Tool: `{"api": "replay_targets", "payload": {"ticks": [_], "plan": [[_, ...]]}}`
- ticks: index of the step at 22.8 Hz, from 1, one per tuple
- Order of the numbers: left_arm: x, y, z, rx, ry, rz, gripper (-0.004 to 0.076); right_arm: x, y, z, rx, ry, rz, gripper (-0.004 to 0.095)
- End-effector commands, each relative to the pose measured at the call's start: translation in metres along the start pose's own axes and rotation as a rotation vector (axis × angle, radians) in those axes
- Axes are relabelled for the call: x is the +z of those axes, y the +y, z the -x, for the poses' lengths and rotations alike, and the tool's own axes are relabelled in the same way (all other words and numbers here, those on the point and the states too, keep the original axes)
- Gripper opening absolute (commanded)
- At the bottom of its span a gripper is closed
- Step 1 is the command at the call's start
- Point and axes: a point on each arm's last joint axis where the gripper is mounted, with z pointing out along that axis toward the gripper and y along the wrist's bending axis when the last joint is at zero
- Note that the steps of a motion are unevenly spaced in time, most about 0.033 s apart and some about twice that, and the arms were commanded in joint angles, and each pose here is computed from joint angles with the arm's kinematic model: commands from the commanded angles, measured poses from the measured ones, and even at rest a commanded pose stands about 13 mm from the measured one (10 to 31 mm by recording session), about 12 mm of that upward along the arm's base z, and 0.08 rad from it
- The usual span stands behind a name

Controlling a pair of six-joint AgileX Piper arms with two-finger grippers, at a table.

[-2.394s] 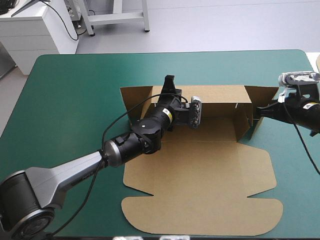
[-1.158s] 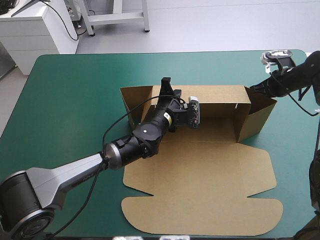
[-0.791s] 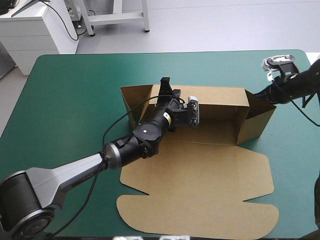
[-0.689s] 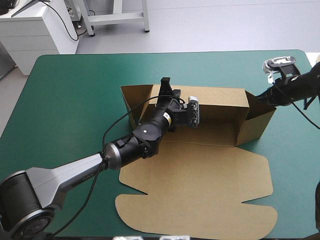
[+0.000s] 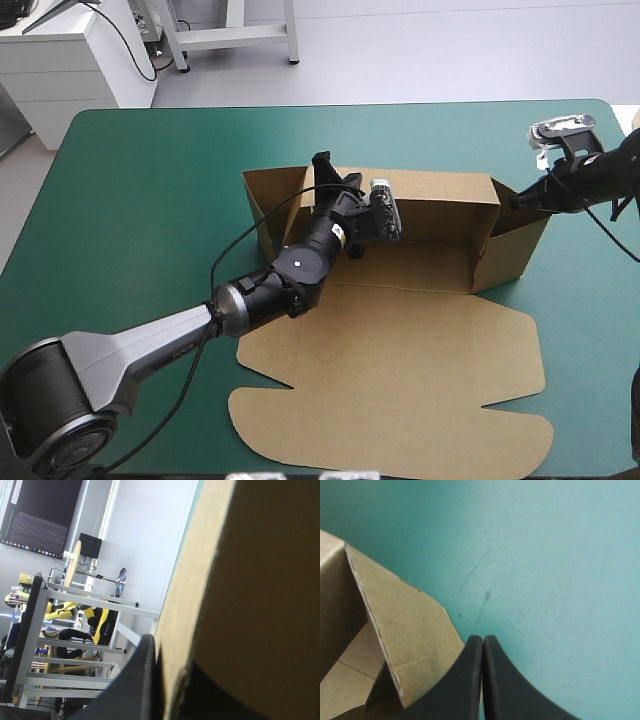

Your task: Fold the box

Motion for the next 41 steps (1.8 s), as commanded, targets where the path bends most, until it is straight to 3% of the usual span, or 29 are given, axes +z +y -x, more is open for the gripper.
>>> {"api": "replay_targets", "payload": {"ticks": [1,24,30,33,38,41], "plan": [[-0.016,0.029,0.009,-0.123,-0.031,0.083,-0.0008,-0.021,0.001,0.009,0.002,-0.113,-0.048,-0.0015],[-0.017,0.031,0.009,-0.343,-0.042,0.095,-0.0008,-0.026,-0.011,0.026,0.052,-0.304,-0.181,-0.0015],[-0.015,0.028,0.008,-0.158,-0.029,0.091,-0.0008,-0.020,-0.009,0.020,0.079,-0.235,-0.135,-0.0016],[-0.014,0.026,0.008,-0.145,-0.029,0.085,-0.0008,-0.012,-0.004,0.012,0.080,-0.146,-0.062,-0.0015],[0.001,0.009,0.005,-0.035,0.006,0.049,-0.0008,-0.002,0.015,-0.011,0.063,-0.151,0.067,-0.0015],[0.001,0.009,0.005,-0.031,0.007,0.051,-0.0008,0.004,0.022,-0.027,0.064,-0.175,0.083,-0.0015]]}}
